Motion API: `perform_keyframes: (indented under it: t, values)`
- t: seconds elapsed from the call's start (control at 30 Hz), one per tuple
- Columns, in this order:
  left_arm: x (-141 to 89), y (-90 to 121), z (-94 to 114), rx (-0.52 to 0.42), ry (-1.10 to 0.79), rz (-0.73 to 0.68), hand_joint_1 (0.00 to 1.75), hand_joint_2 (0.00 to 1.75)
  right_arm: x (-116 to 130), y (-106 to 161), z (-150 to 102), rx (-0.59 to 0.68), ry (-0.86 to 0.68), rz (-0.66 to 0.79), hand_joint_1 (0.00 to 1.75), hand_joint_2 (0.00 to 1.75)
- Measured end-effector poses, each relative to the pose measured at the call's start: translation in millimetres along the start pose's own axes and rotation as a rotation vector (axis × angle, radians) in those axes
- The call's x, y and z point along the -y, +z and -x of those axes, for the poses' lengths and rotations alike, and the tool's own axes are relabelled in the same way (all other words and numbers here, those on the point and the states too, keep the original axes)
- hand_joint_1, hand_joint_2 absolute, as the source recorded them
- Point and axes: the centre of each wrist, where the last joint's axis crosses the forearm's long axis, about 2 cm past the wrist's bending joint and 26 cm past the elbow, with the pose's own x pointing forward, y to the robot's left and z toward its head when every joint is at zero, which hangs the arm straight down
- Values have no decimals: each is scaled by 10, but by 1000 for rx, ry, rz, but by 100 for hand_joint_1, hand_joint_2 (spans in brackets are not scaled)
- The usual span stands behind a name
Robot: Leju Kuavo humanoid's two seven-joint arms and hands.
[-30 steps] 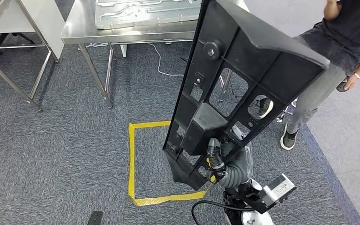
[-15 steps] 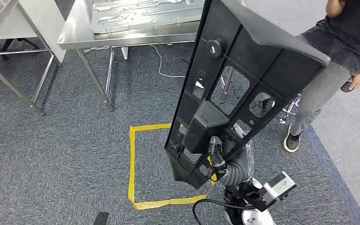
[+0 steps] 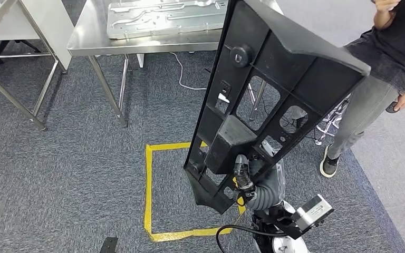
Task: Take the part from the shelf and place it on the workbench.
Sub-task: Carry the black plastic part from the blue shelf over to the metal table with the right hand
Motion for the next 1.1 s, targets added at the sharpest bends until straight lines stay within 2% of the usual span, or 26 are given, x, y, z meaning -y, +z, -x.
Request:
perform_keyframes:
  t: [1.1]
  values:
    - [-60, -10, 12, 12, 33, 4, 0, 175, 15, -104, 91, -7, -100, -32, 175, 175]
